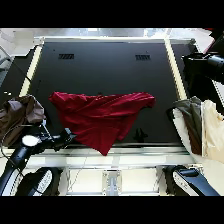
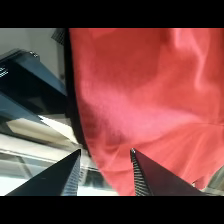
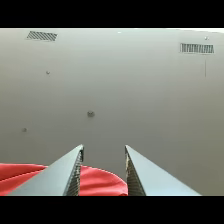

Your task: Fold the shirts.

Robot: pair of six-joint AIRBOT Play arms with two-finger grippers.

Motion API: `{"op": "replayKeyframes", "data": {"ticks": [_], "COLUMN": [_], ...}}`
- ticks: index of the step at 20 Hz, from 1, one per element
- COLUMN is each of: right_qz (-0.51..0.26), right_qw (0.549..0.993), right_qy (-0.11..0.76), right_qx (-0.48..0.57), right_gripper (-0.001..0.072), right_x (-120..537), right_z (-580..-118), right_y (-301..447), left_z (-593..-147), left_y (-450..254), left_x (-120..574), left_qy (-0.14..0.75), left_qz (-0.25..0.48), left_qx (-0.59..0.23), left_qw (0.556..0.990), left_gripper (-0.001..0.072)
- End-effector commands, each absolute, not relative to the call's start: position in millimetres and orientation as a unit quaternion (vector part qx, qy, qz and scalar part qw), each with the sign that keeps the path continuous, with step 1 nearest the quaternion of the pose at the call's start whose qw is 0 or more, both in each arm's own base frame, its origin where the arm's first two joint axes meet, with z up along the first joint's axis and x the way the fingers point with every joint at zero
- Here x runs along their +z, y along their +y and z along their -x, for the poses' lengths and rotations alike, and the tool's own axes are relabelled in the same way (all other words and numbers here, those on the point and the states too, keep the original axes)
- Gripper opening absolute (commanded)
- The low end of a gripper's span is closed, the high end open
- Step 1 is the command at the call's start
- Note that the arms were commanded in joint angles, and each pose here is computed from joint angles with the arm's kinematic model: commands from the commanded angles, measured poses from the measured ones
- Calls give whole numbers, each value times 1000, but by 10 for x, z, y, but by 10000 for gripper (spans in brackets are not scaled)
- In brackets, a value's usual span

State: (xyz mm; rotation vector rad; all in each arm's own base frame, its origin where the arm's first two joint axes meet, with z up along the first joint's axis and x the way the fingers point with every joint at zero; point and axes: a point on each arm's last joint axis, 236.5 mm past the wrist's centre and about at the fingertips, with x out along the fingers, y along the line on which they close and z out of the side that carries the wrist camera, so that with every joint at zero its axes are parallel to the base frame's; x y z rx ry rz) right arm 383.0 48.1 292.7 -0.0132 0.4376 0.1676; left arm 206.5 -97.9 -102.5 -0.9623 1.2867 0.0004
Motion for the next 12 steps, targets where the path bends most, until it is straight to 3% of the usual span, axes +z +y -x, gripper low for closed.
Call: {"op": "replayKeyframes", "data": {"ticks": [1, 3, 4, 5, 8, 10, 12], "right_qz": [6, 6, 6, 6, 17, 30, -61], "right_qw": [973, 973, 973, 973, 972, 964, 943], "right_qy": [217, 217, 217, 217, 223, 262, 327], "right_qx": [84, 84, 84, 84, 74, 38, -17], "right_gripper": [310, 310, 309, 310, 310, 309, 309], "right_x": [2928, 2929, 2927, 2927, 2869, 2498, 1727], "right_z": [-3827, -3827, -3826, -3826, -3838, -3865, -3849], "right_y": [486, 485, 487, 487, 430, 228, -14], "left_z": [-2154, -2244, -2301, -2352, -2490, -2560, -2616], "left_y": [-1087, -1156, -1174, -1178, -1195, -1190, -1160], "left_x": [-1080, -1054, -1027, -1001, -888, -822, -794], "left_qy": [572, 559, 548, 538, 514, 506, 497], "left_qz": [445, 455, 455, 457, 489, 490, 490], "left_qx": [2, -4, -11, -15, -13, -16, -13], "left_qw": [689, 694, 702, 709, 705, 710, 716], "left_gripper": [216, 158, 33, 14, 13, 13, 13]}}
